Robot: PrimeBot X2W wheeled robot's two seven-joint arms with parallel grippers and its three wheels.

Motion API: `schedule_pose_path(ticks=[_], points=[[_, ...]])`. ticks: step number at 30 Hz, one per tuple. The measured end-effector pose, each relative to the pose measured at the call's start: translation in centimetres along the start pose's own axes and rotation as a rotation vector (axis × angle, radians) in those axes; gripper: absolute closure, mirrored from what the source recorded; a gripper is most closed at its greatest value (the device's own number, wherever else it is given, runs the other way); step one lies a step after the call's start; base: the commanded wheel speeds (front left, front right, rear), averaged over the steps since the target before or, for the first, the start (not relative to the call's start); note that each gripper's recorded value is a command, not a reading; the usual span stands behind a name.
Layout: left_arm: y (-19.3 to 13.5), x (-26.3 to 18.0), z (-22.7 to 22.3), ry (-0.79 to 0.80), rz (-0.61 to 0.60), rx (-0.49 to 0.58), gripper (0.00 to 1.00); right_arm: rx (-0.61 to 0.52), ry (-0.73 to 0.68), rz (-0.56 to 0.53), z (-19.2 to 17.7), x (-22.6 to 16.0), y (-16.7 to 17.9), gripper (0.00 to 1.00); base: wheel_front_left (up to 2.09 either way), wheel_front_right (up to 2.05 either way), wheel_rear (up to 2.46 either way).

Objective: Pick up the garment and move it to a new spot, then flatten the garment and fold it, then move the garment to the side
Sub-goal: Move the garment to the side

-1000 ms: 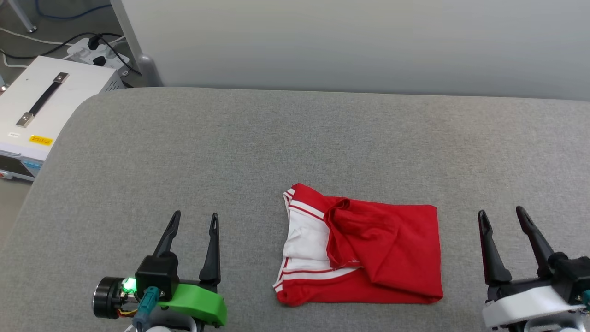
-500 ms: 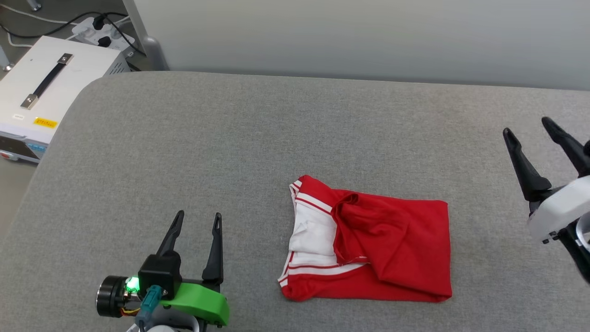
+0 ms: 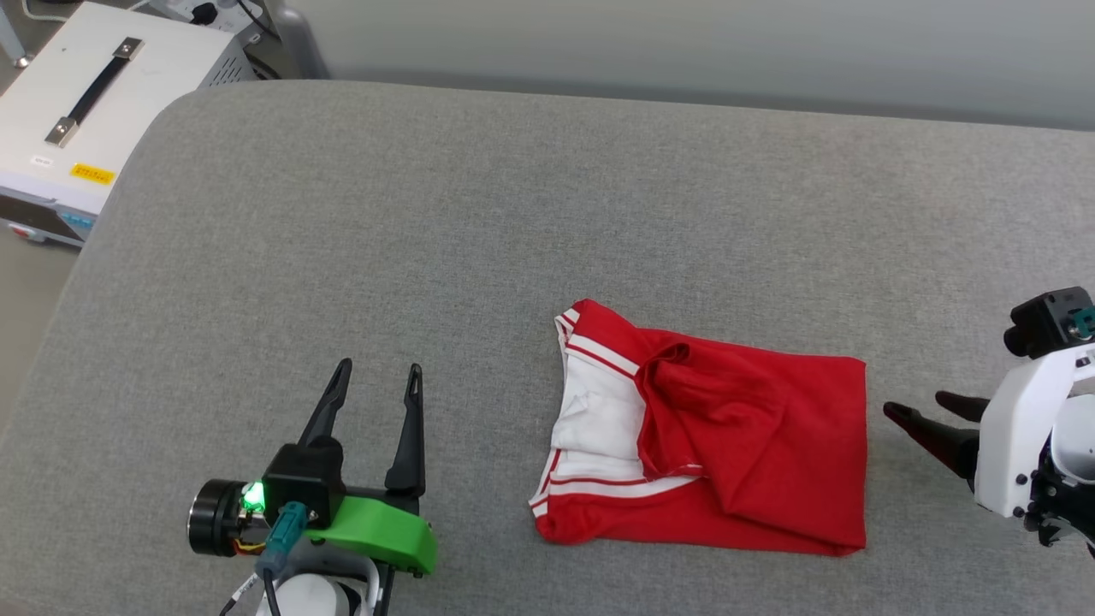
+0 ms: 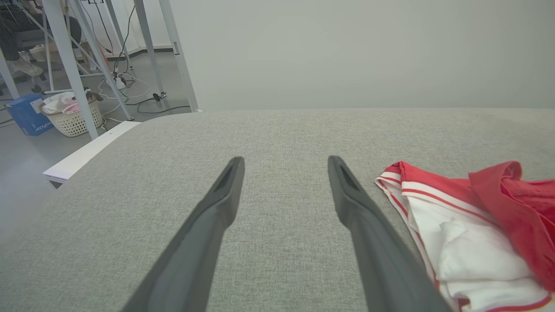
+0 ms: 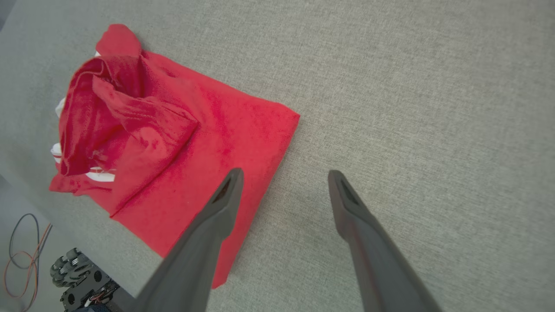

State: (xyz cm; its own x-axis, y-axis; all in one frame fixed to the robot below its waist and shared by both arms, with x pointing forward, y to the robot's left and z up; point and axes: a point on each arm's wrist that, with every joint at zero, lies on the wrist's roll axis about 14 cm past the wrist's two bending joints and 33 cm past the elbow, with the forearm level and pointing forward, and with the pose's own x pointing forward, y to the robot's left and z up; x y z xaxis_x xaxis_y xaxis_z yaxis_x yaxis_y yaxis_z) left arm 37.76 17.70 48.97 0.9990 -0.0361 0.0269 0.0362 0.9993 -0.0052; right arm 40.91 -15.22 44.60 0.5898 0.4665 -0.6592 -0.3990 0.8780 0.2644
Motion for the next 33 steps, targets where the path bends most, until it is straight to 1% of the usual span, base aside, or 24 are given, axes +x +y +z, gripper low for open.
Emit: schedule_pose_path(ticks=[5, 10, 14, 17, 18, 19, 20, 24, 27, 29, 33], points=[[0.3, 0.5, -0.6, 0.017, 0.009, -0.005, 0.0, 0.051, 0.105, 0.054, -2.7, 2.3, 1.0, 0.0, 0.0, 0.0, 0.0], [0.6, 0.9, -1.0, 0.029, 0.017, -0.001, 0.0, 0.084, 0.169, 0.1, -4.5, 4.5, 2.2, 0.0, 0.0, 0.0, 0.0], [1.0, 1.0, -1.3, 0.038, 0.029, 0.003, 0.0, 0.085, 0.207, 0.14, -5.3, 5.8, 3.3, 0.0, 0.0, 0.0, 0.0], [1.2, 0.8, -1.6, 0.048, 0.036, 0.005, 0.0, 0.062, 0.23, 0.153, -5.9, 6.4, 3.7, 0.0, 0.0, 0.0, 0.0], [1.3, 0.8, -1.7, 0.051, 0.039, 0.004, 0.0, 0.053, 0.232, 0.156, -6.0, 6.5, 3.8, 0.08, 0.0, 0.0, 0.0], [1.4, 0.7, -1.7, 0.052, 0.041, 0.003, 0.0, 0.046, 0.226, 0.159, -6.0, 6.6, 3.9, 0.8, 0.0, 0.0, 0.0], [1.4, 0.7, -1.7, 0.052, 0.042, 0.002, 0.0, 0.044, 0.215, 0.161, -5.9, 6.6, 4.0, 1.0, 0.0, 0.0, 0.0], [1.4, 0.5, -1.5, 0.046, 0.044, -0.003, 0.0, 0.024, 0.159, 0.168, -5.0, 6.5, 4.3, 1.0, 0.0, 0.0, 0.0], [1.3, 0.5, -1.2, 0.037, 0.043, -0.005, 0.0, -0.012, 0.105, 0.174, -3.9, 6.2, 4.6, 1.0, 0.0, 0.0, 0.0], [1.2, 0.5, -0.9, 0.028, 0.038, -0.007, 0.0, -0.041, 0.045, 0.182, -2.5, 5.8, 5.0, 1.0, 0.0, 0.0, 0.0], [0.8, 0.5, -0.4, 0.014, 0.03, -0.011, 0.0, -0.135, -0.066, 0.183, 0.8, 4.5, 5.6, 1.0, 0.0, 0.0, 0.0]])
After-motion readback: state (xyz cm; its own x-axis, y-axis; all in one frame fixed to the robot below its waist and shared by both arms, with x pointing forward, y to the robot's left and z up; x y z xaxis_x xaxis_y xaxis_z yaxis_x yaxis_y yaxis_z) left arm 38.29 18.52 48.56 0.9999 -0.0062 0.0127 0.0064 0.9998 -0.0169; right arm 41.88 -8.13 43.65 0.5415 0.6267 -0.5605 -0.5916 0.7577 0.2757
